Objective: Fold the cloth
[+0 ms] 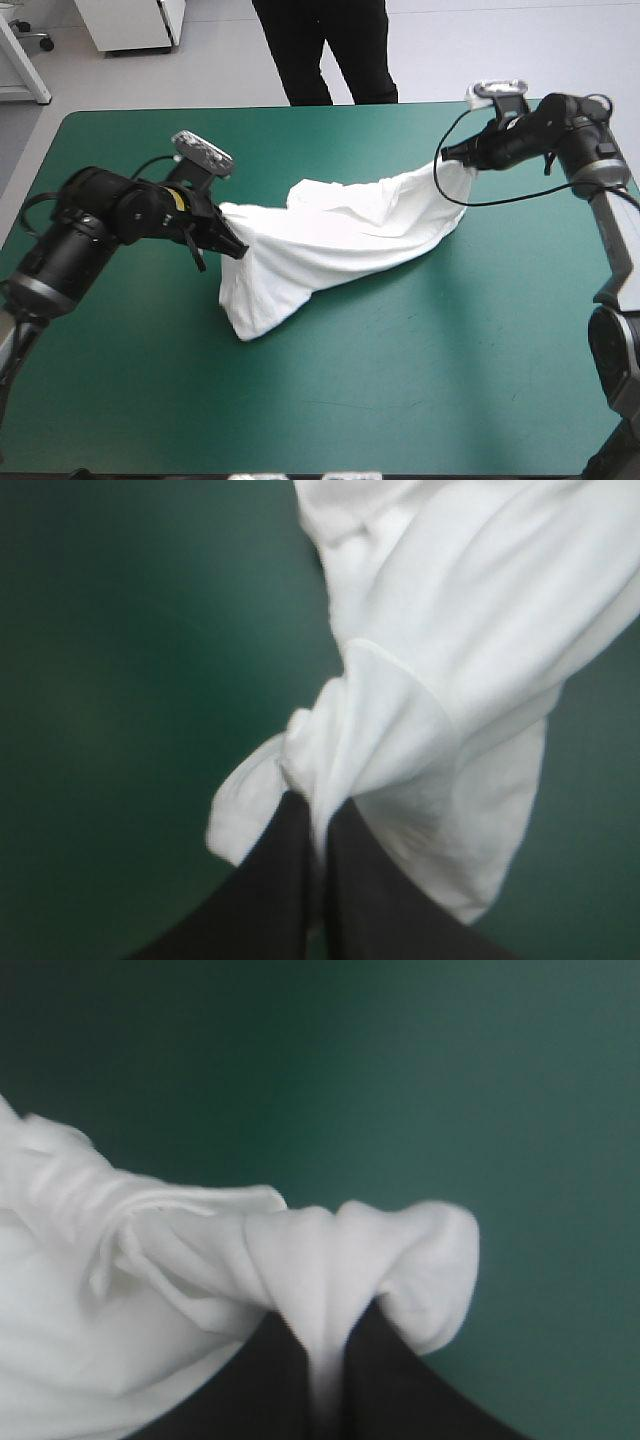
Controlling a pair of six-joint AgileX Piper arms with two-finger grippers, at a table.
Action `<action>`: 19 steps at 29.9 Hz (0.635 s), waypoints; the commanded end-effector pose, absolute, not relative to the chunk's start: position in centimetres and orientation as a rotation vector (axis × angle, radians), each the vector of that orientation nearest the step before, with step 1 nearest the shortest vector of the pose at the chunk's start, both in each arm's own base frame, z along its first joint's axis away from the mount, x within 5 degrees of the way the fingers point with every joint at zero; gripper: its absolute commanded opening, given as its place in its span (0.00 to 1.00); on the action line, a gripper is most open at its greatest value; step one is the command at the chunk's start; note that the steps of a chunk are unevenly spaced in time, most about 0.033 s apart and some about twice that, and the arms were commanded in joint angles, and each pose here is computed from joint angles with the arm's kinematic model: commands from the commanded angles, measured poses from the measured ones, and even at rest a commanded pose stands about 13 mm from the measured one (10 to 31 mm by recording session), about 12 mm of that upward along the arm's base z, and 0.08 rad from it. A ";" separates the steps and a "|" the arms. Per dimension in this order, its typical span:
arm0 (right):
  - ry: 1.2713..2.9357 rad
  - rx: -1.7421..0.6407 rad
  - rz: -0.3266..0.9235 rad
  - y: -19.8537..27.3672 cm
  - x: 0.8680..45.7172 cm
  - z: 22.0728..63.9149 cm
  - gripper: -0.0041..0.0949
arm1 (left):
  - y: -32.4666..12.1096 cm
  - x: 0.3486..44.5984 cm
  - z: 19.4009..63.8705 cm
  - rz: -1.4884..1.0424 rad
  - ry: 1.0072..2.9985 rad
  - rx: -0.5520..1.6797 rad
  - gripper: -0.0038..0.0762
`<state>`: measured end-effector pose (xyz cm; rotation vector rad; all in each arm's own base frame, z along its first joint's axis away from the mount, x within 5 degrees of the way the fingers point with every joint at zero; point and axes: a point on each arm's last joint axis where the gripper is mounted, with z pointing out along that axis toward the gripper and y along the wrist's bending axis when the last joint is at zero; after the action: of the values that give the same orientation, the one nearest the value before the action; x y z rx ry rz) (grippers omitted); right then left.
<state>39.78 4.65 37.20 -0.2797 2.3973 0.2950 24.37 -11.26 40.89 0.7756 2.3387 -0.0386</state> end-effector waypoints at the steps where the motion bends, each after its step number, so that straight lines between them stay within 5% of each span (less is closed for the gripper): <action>1: 2.082 -0.273 0.282 4.4 35.3 47.0 0.02 | -9.7 21.4 48.0 -0.050 2.081 0.674 0.04; 9: 1.613 -0.240 0.276 3.8 25.8 59.2 0.02 | -6.5 16.3 57.4 0.004 1.719 0.537 0.04; 19: 1.304 -0.282 0.278 3.6 15.2 65.2 0.02 | -3.9 9.8 63.3 -0.071 1.429 0.477 0.04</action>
<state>19.33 4.04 62.59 -0.3008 1.4920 0.2921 12.72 -4.92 61.01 0.5194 1.6098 -0.0227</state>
